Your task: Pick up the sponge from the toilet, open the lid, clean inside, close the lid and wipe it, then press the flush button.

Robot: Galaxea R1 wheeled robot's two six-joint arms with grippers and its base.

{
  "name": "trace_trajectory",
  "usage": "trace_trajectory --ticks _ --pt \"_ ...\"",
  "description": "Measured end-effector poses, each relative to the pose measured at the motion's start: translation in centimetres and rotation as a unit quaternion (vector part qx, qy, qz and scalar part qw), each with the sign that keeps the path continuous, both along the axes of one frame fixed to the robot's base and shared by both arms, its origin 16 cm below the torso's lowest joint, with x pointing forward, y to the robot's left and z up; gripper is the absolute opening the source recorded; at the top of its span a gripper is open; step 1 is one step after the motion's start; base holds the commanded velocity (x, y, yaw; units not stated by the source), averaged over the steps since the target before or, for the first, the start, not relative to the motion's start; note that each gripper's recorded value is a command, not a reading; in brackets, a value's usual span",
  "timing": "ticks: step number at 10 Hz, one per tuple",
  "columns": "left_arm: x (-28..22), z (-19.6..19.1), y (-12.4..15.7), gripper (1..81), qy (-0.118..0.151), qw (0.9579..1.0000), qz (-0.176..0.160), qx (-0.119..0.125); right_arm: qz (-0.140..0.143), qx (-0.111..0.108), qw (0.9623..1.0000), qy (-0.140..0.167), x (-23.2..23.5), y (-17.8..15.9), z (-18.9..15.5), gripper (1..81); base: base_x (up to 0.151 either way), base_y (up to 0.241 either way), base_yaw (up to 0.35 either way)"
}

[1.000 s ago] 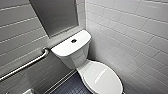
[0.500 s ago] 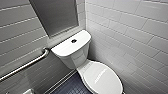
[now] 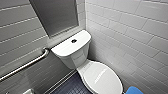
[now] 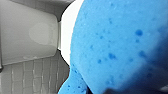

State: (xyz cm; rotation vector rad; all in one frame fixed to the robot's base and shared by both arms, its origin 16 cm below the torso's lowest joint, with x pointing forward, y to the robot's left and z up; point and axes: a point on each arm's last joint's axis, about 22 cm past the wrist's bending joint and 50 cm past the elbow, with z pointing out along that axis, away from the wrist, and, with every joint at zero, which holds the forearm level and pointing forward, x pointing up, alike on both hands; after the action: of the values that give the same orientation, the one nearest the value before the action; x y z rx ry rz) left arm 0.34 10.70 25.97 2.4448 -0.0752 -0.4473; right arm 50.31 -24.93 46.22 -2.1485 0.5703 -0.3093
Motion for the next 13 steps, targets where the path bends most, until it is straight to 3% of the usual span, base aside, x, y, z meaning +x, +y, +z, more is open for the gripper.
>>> trace_trajectory --ticks 2,5,9,13 --pt "0.1 -0.1 0.3 81.1 -0.001 1.0000 -0.001 0.002 0.046 0.040 0.9972 -0.044 5.5 5.7 2.1 1.0 0.000 0.000 0.000" --pt "0.1 -0.3 0.5 81.1 -0.001 1.0000 -0.001 0.005 0.109 0.049 0.9893 -0.084 12.8 12.5 1.9 1.0 0.000 0.000 0.000" --pt "0.0 -0.3 0.7 81.1 0.000 1.0000 -0.002 0.007 0.161 0.032 0.9832 -0.079 18.0 21.5 -2.1 1.0 0.000 0.000 0.000" --pt "-0.2 -0.8 1.6 81.1 0.000 0.9998 -0.005 0.017 0.163 -0.007 0.9843 -0.067 21.1 26.4 -6.5 1.0 0.000 0.000 0.000"
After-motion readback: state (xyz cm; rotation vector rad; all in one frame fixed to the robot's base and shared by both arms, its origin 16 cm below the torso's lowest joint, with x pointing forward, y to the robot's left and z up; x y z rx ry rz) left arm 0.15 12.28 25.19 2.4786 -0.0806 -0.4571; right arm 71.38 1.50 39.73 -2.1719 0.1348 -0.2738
